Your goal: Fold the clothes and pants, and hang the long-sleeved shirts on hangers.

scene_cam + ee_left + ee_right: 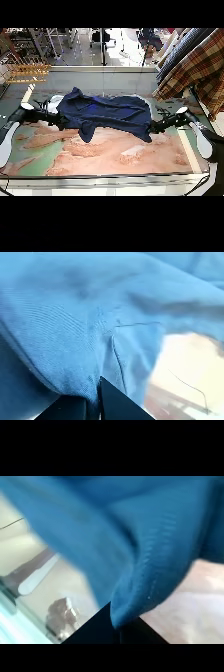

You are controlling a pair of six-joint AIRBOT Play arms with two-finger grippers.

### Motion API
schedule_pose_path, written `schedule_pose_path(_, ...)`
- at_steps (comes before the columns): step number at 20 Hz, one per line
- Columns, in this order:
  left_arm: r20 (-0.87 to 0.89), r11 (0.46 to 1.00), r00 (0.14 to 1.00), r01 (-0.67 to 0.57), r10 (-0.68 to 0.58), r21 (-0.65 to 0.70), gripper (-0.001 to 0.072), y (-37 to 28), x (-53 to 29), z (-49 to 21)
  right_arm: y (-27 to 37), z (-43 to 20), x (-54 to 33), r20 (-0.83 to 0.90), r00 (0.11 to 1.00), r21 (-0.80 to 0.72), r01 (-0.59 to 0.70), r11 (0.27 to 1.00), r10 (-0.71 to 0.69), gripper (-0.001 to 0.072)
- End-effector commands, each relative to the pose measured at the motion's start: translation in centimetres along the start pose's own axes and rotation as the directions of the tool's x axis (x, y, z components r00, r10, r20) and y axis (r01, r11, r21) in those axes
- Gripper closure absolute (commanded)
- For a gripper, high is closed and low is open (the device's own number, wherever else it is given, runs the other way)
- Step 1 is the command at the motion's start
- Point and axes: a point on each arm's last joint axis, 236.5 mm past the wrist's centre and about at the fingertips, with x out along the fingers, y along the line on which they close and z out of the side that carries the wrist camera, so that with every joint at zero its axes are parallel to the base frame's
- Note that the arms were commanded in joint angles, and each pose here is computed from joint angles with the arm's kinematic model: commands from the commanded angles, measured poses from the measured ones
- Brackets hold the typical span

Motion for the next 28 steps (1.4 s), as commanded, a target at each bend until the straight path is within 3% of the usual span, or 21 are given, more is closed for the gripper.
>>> schedule_pose_path(1, 0.022, 0.998, 0.999, 0.031, -0.032, 0.058, 0.0694, -2.9, -5.0, -0.5, 4.0, -0.6, -3.6, 0.025, 0.999, -0.135, 0.044, 0.99, -0.041, 0.0693)
schedule_pose_path(7, 0.179, 0.985, 0.984, -0.008, -0.023, 0.171, 0.0693, -7.7, -15.7, -1.4, 13.8, -0.7, -15.6, 0.349, 0.918, -0.34, 0.313, 0.887, -0.19, 0.0693)
schedule_pose_path(9, 0.195, 0.981, 0.981, -0.019, -0.02, 0.194, 0.0693, -8.6, -16.9, -1.9, 16.0, -1.2, -17.1, 0.399, 0.897, -0.353, 0.341, 0.871, -0.189, 0.0693)
schedule_pose_path(16, -0.062, 0.988, 0.995, 0.082, -0.074, 0.133, 0.0684, -7.9, -10.1, -6.4, 13.4, -5.0, -8.6, 0.171, 0.968, -0.277, 0.225, 0.934, -0.183, 0.0692)
schedule_pose_path(19, -0.126, 0.992, 0.989, 0.091, -0.08, 0.083, 0.046, -5.9, -7.8, -6.8, 10.5, -5.6, -5.0, 0.129, 0.975, -0.206, 0.207, 0.956, -0.183, 0.0692)
schedule_pose_path(23, -0.199, 0.997, 0.977, 0.078, -0.074, 0.012, 0.0459, -2.8, -5.3, -7.4, 8.1, -5.9, -3.1, 0.091, 0.978, -0.152, 0.199, 0.968, -0.186, 0.0692)
schedule_pose_path(25, -0.231, 0.998, 0.971, 0.064, -0.065, -0.012, 0.0406, -1.5, -4.3, -7.8, 7.8, -5.4, -3.0, 0.103, 0.976, -0.151, 0.206, 0.967, -0.192, 0.0692)
schedule_pose_path(28, -0.227, 1.0, 0.974, 0.014, -0.014, -0.004, 0.0406, 0.0, -4.2, -7.7, 7.7, -5.4, -3.0, 0.106, 0.975, -0.154, 0.209, 0.966, -0.194, 0.0692)
